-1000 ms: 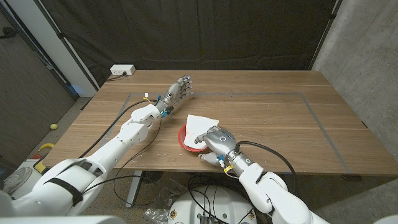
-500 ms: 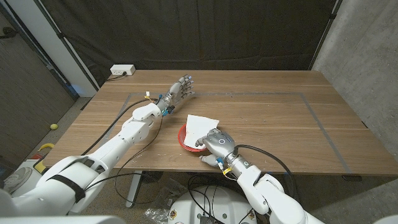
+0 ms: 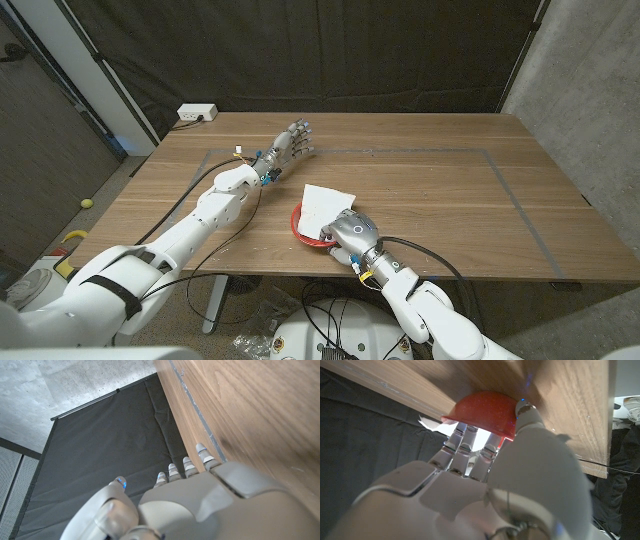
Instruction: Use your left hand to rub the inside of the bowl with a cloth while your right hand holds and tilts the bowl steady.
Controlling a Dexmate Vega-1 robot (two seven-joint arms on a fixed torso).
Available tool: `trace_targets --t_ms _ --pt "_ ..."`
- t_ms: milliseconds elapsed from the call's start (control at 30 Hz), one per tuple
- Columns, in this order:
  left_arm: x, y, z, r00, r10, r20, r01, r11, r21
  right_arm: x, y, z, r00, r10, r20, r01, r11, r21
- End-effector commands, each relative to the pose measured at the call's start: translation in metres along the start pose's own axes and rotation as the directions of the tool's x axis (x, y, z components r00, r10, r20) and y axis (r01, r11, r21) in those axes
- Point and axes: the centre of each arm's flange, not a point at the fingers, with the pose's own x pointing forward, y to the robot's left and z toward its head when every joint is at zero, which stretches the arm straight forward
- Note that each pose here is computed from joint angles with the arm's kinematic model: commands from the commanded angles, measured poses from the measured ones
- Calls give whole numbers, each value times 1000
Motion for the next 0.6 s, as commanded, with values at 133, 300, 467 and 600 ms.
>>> trace_targets --t_ms 133,300,467,600 --pt "3 4 -1 1000 5 -1 -5 1000 -1 1 3 -11 983 -182 34 183 983 -10" --pt "4 3 -2 1000 2 -3 -2 1000 -2 4 0 -16 974 -223 41 224 974 -21" --pt "7 2 -1 1000 -8 -6 8 1000 6 7 -4 -19 960 -271 64 274 961 -32" --pt "10 0 2 1000 -21 -5 21 1000 17 11 -9 -22 946 -308 100 313 949 -45"
